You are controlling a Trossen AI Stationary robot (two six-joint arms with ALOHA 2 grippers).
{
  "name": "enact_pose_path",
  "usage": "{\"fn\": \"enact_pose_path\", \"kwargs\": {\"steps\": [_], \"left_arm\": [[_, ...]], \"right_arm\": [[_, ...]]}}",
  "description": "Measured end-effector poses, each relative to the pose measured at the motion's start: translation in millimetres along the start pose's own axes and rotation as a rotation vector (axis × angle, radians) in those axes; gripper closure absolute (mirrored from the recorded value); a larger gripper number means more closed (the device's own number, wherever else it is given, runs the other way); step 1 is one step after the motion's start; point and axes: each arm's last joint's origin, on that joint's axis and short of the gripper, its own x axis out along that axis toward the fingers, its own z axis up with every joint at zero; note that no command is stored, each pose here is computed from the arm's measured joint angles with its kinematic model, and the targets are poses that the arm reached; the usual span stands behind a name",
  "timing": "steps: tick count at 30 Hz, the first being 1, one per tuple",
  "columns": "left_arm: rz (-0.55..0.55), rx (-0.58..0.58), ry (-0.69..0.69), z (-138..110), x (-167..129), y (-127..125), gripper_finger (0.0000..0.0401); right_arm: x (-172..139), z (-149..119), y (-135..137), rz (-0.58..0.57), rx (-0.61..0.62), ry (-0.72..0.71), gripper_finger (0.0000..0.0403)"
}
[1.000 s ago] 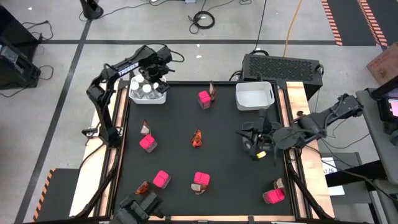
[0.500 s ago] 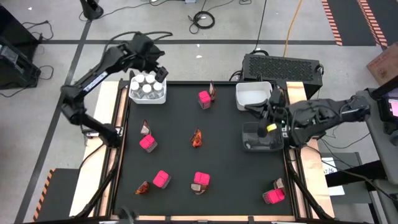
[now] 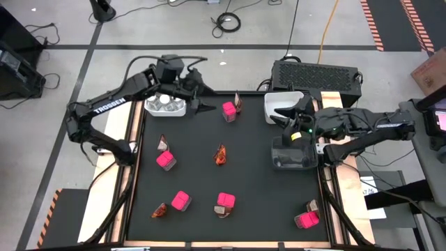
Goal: Sort spices by type
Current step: Put the orange seasoning bag into the right white bin
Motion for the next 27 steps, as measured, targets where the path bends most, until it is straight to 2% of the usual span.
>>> {"fn": "enact_pose_path", "kwargs": {"steps": [5,9,14,17,21,23,27], "left_arm": [[-0.027,-0.095,0.005,0.0,8.9,-20.9,0.0057],[-0.038,-0.141,0.106,-10.7,13.3,-46.8,0.0057],[-0.003,-0.25,0.273,-30.2,19.4,-79.6,0.0056],[0.047,-0.308,0.366,-41.5,19.5,-93.9,0.0056],[0.178,-0.391,0.447,-54.1,18.0,-105.3,0.0056],[0.22,-0.416,0.45,-57.2,18.1,-112.3,0.0056],[0.27,-0.393,0.431,-59.9,20.3,-122.3,0.0056]], "right_arm": [[1.5,1.2,-0.3,0.054,-0.02,0.017,0.0244],[6.7,-6.4,-4.5,0.171,-0.064,0.166,0.0243],[10.3,-22.9,-6.6,0.257,-0.207,0.368,0.0243],[11.2,-29.1,-5.6,0.323,-0.277,0.444,0.0243],[15.4,-31.9,-0.9,0.41,-0.294,0.484,0.0243],[17.9,-33.5,0.6,0.413,-0.285,0.501,0.0243],[19.8,-38.9,-0.5,0.378,-0.254,0.569,0.0243]]}}
